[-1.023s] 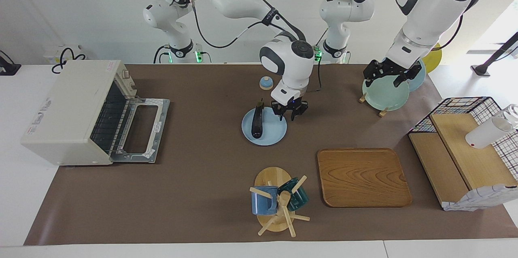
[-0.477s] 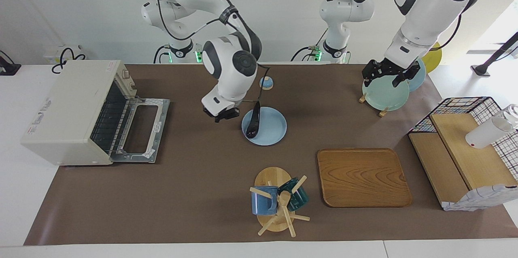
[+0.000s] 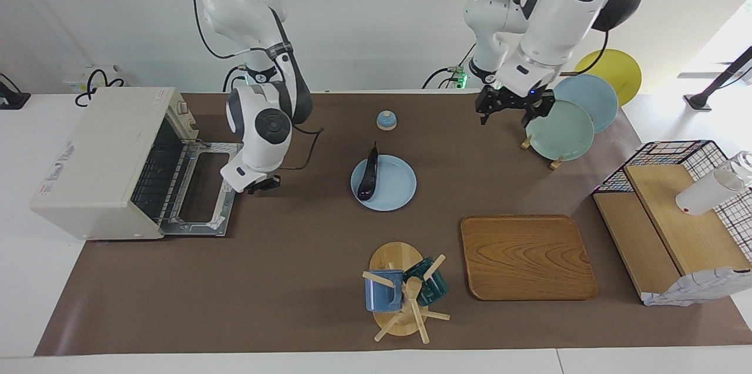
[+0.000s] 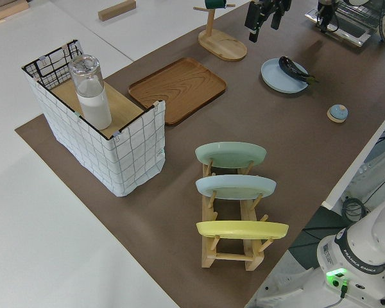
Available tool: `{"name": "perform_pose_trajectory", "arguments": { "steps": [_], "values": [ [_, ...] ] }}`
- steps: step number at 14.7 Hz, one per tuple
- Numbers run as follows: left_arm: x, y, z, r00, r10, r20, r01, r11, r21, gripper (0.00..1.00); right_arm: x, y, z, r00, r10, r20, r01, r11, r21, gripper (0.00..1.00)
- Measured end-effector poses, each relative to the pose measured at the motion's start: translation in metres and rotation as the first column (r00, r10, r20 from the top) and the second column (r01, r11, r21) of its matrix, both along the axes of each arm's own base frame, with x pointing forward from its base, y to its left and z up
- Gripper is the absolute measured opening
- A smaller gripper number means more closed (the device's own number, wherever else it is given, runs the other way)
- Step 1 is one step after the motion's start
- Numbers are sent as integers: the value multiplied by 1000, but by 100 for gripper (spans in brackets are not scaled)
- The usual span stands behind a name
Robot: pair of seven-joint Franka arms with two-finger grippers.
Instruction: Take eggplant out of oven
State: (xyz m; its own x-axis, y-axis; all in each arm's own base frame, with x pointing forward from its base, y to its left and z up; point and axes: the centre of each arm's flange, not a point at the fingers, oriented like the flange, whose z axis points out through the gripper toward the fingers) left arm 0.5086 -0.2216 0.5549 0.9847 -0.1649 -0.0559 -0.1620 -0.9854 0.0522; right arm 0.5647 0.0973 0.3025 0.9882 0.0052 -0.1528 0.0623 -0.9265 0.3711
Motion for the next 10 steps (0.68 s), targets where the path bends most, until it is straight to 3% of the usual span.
{"name": "perform_pose_trajectory", "arguments": {
  "steps": [5,10],
  "values": [
    [-23,-131,-85,999,-24,31,25,999,-48,100,-19,-3,-17,1000,18,6,-18,1000,23,1],
    [-56,-194,-149,998,7,65,-1,995,-97,100,-19,-17,-18,999,40,-4,-40,999,4,1]
  ]
}}
